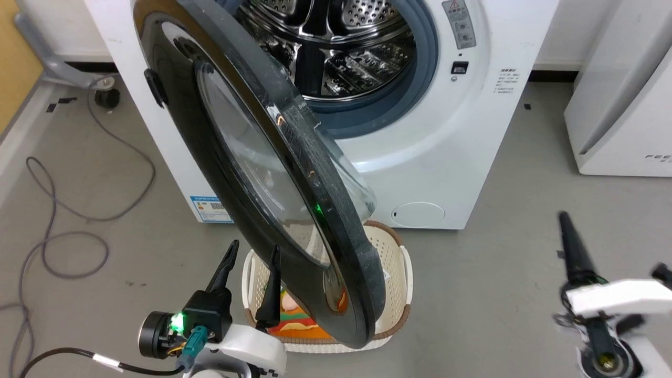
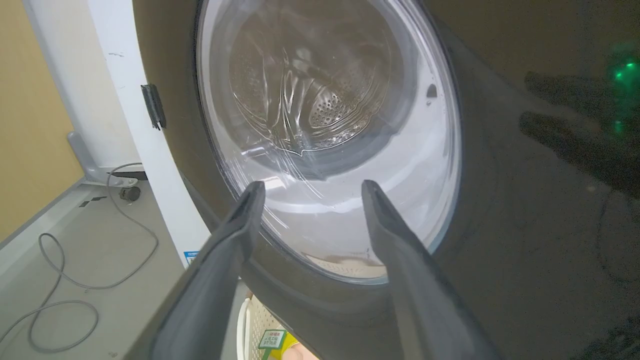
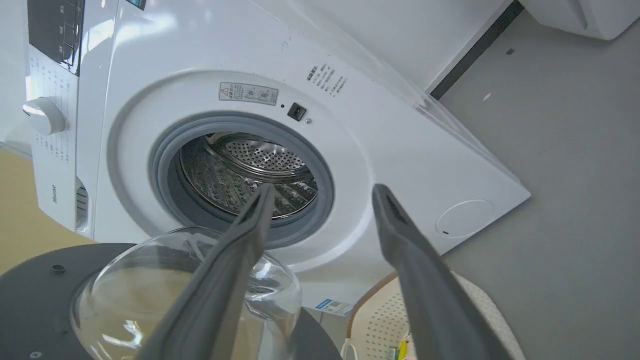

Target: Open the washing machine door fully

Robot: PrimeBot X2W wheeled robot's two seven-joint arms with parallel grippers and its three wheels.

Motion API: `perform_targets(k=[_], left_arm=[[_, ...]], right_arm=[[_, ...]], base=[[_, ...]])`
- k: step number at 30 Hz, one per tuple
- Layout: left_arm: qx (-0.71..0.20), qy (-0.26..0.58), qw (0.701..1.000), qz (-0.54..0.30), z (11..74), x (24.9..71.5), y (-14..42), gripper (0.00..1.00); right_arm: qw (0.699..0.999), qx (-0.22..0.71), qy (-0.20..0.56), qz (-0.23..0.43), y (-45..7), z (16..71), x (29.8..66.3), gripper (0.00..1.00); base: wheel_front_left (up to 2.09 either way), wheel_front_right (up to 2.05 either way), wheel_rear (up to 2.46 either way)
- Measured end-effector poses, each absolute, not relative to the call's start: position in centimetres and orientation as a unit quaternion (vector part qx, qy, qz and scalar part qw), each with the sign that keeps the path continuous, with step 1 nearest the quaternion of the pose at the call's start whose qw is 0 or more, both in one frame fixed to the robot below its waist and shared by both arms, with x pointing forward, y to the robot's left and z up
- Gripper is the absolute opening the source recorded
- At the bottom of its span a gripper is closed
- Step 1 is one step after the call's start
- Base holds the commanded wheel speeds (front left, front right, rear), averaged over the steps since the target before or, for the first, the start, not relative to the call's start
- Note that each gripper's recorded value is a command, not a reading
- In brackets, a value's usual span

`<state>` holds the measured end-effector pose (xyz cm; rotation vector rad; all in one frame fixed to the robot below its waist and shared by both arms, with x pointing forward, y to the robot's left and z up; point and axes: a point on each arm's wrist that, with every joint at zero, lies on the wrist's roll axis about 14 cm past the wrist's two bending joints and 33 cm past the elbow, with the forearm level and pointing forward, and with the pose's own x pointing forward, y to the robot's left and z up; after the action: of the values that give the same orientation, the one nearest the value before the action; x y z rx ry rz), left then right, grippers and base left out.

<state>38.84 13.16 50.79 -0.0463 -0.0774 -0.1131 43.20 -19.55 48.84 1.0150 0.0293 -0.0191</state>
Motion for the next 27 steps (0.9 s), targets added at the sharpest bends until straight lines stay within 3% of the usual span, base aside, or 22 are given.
perform_targets(k=[5,10,19,27], left_arm=[[-0.026,-0.042,0.997,-0.055,51.0,38.8,13.2,1.00],[-0.026,-0.043,0.997,-0.054,51.1,38.6,13.2,1.00],[-0.026,-0.044,0.998,-0.045,51.2,38.3,13.9,1.00],[-0.026,-0.042,0.998,-0.041,51.0,38.4,14.1,1.00]], right_arm=[[0.943,0.323,-0.059,-0.044,-24.8,51.5,41.9,1.00],[0.977,0.189,-0.095,-0.030,-23.5,53.6,40.3,1.00],[0.997,0.045,-0.052,0.040,-17.6,51.5,36.4,1.00],[0.998,0.033,-0.018,0.052,-16.8,49.4,35.5,1.00]], base=[[0.00,0.00,0.00],[0.00,0.00,0.00],[0.00,0.00,0.00],[0.00,0.00,0.00]])
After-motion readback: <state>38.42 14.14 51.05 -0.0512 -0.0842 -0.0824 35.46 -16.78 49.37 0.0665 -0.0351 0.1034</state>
